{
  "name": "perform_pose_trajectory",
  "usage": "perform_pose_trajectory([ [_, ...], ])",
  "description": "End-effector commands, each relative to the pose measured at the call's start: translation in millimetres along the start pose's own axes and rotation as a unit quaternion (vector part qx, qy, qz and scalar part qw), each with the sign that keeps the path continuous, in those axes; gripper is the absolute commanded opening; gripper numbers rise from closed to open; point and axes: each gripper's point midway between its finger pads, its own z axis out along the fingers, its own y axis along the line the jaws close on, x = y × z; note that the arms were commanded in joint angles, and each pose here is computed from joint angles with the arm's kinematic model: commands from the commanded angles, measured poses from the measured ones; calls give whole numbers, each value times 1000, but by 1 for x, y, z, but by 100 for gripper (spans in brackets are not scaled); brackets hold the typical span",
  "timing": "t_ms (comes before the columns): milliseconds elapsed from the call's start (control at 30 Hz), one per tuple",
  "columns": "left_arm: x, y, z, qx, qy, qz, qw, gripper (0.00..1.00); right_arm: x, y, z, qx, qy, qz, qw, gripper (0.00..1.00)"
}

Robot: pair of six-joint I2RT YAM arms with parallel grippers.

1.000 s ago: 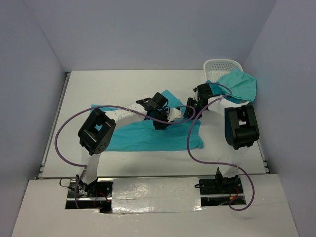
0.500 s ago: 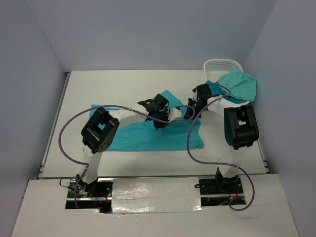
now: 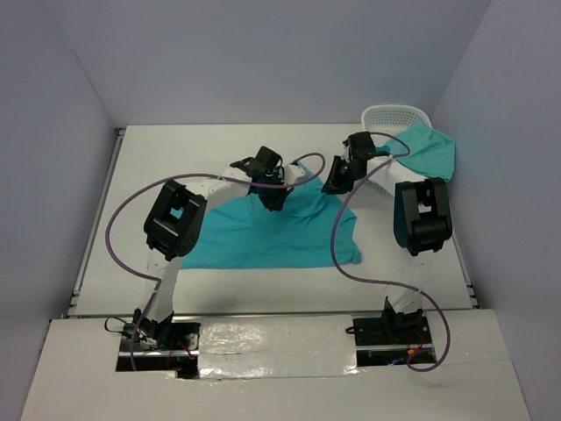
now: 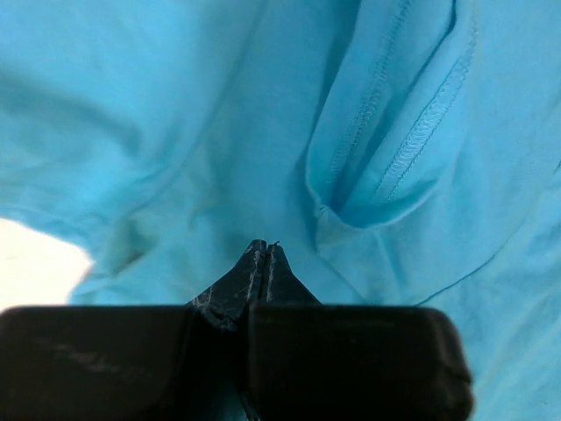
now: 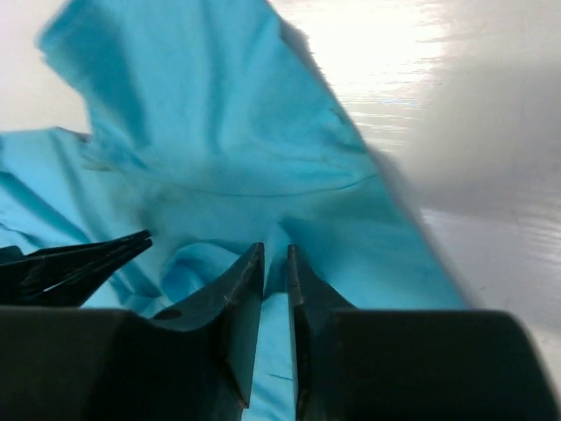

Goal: Fold and stack the t-shirts
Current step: Fold the flattened tshirt in 1/3 of the way

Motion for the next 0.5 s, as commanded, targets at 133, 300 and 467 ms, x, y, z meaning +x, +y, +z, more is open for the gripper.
perform_pose_trajectory([
  [133,-3,25,-7,-12,-7,-64,998,5,-29,8,0,-6,-24,21,999,38],
  [300,-44,0,-31,26,-65,57,996,29,-44,20,-13,-3,-35,-11,999,51],
  [467,-35,-46,-20,105,-36,212,971,36,-44,13,-29,22,-43,-27,998,49],
])
